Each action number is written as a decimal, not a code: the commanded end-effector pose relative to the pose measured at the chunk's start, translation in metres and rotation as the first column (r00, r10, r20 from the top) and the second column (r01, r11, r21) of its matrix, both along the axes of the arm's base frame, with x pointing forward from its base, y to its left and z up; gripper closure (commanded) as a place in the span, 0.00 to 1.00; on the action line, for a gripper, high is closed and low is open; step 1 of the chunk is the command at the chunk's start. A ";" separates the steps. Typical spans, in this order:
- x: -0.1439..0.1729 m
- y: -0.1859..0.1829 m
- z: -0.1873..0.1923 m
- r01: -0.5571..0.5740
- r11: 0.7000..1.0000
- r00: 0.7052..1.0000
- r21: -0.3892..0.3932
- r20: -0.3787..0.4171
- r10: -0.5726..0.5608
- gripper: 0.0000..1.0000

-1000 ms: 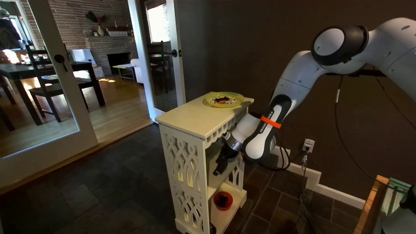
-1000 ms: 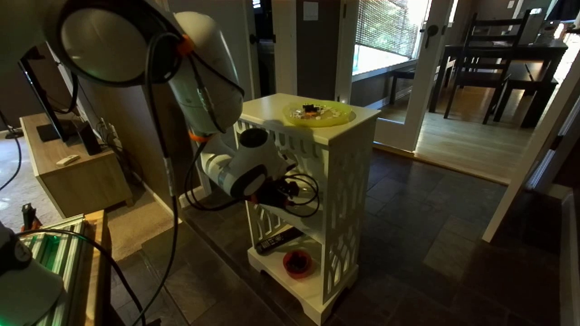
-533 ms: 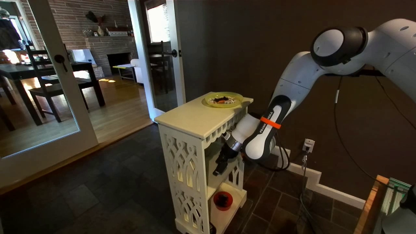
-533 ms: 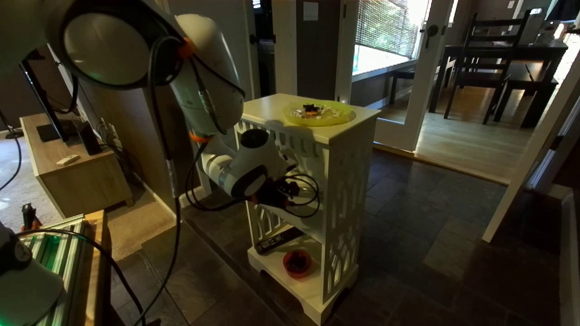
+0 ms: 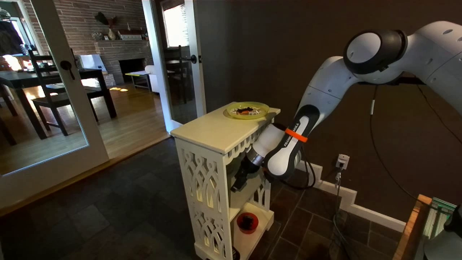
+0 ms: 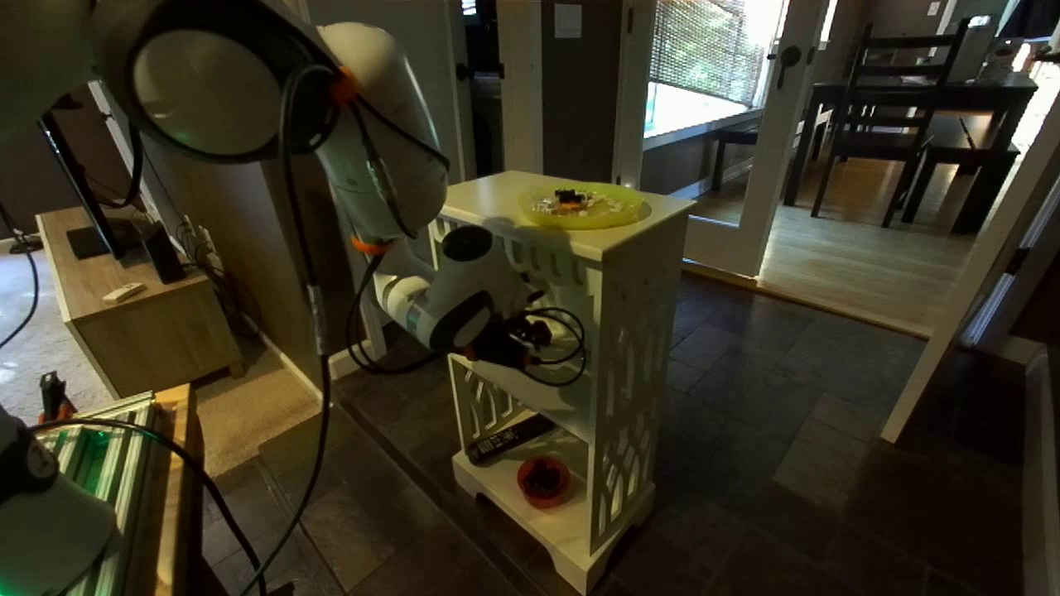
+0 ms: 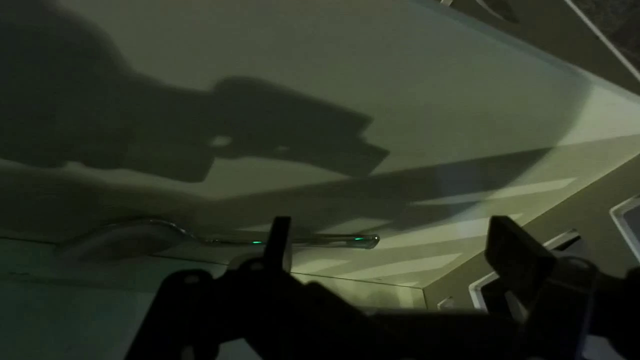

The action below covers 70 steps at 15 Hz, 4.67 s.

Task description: Remove the silver spoon from the middle shelf and put it on the top

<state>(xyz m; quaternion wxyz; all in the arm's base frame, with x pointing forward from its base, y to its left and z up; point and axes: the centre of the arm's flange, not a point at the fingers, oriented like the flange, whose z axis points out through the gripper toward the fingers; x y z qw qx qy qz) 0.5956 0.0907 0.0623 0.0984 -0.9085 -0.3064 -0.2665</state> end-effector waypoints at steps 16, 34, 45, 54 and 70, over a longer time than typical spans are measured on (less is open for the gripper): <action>0.059 0.044 -0.049 0.005 1.000 0.941 -0.030 0.339 0.005 0.00; 0.045 0.049 -0.068 0.173 0.985 0.976 0.022 0.134 -0.174 0.00; 0.005 0.036 -0.066 0.244 0.970 0.970 0.006 0.015 -0.244 0.00; -0.025 0.021 -0.047 0.252 0.967 0.967 -0.036 0.040 -0.251 0.00; 0.001 0.006 -0.030 0.390 0.919 0.904 0.059 0.168 -0.394 0.00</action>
